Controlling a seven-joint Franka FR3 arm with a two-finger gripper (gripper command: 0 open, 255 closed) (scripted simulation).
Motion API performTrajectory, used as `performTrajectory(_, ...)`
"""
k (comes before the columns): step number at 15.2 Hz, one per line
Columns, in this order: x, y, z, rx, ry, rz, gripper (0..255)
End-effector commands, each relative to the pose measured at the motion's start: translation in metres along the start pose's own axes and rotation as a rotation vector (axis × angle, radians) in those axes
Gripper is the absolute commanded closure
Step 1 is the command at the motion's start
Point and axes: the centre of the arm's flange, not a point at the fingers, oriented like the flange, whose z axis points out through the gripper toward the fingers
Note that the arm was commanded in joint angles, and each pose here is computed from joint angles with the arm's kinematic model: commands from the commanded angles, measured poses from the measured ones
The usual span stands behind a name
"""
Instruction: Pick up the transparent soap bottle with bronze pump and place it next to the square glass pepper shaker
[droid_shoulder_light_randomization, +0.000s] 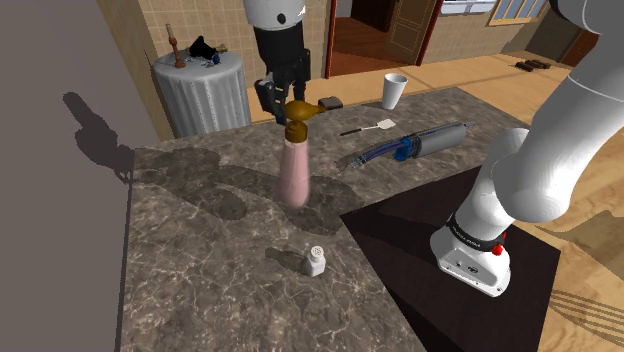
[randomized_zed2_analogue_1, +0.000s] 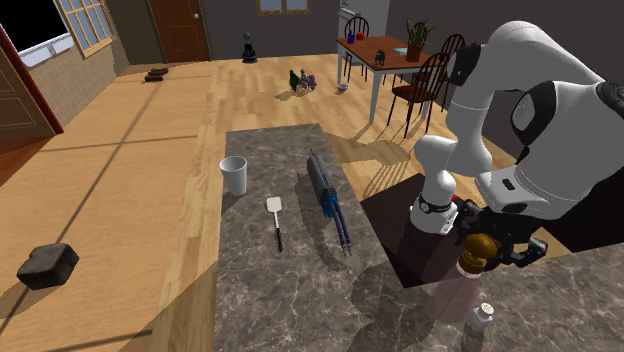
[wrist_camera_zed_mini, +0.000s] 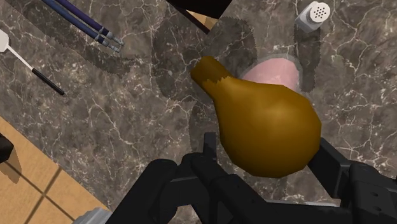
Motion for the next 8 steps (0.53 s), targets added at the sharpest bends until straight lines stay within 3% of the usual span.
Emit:
performTrajectory(1, 0.0, -0.001, 0.01, 0.0, 0.001, 0.0, 255)
performTrajectory(8, 0.002, -0.007, 0.046, 0.0, 0.001, 0.0, 255)
